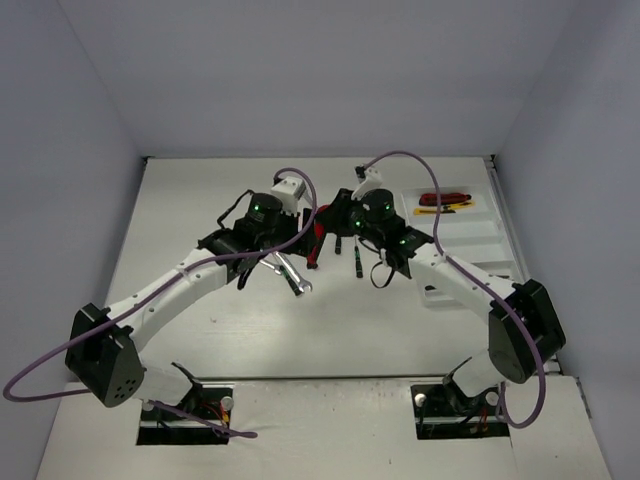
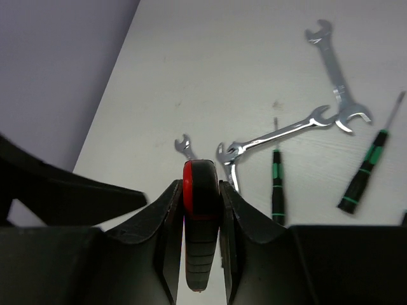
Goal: Sort the tools into containers
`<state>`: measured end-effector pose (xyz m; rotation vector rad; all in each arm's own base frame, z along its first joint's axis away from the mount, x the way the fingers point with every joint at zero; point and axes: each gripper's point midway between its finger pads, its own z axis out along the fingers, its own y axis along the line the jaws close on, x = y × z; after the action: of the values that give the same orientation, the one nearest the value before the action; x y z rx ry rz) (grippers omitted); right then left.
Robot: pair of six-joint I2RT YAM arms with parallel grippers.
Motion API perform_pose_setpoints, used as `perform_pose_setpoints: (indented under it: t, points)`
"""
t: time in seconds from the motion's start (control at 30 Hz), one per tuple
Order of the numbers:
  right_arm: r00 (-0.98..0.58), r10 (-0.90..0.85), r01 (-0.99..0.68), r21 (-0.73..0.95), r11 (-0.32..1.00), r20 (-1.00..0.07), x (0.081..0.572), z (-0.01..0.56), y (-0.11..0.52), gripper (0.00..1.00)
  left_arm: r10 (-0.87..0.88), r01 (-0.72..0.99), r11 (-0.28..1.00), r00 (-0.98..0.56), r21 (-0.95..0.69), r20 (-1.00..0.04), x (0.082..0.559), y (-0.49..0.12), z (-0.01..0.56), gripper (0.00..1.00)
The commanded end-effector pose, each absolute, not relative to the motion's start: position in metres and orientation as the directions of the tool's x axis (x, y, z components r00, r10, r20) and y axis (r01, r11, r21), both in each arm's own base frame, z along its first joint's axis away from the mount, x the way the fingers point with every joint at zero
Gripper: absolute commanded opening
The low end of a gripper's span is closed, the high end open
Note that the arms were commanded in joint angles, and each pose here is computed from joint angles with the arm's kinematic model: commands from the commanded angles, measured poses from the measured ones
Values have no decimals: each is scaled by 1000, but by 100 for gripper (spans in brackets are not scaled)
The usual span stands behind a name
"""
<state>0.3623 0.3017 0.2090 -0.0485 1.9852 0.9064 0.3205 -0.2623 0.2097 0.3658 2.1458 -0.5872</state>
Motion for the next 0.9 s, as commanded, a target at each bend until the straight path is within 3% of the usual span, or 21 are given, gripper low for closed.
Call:
perform_pose_setpoints:
  t: [0.0,0.2,0.37,0.77,0.87]
  points:
    - [-364,465,-287,572,768,-807,421,267,222,0,-37,285,937,-497,-204,-867,348,-215,266,72]
    - [-203,589,-32,607,794,-782,484,263,84,0,-121,78,979,-523,-189,-844,354,-127,279,78]
    - [-100,696,98,690,718,-711,525,241,-12,0,-109,-8,993,-453,-119,-885,336,-72,294,86]
    - [-76,775,142,763,631,-627,587,179,-58,0,-58,-52,998,-435,-39,-898,324,-46,272,87]
    - [-96,796,167,778,605,-598,589,158,-57,6,-70,-48,997,-433,-54,-899,323,-47,272,87]
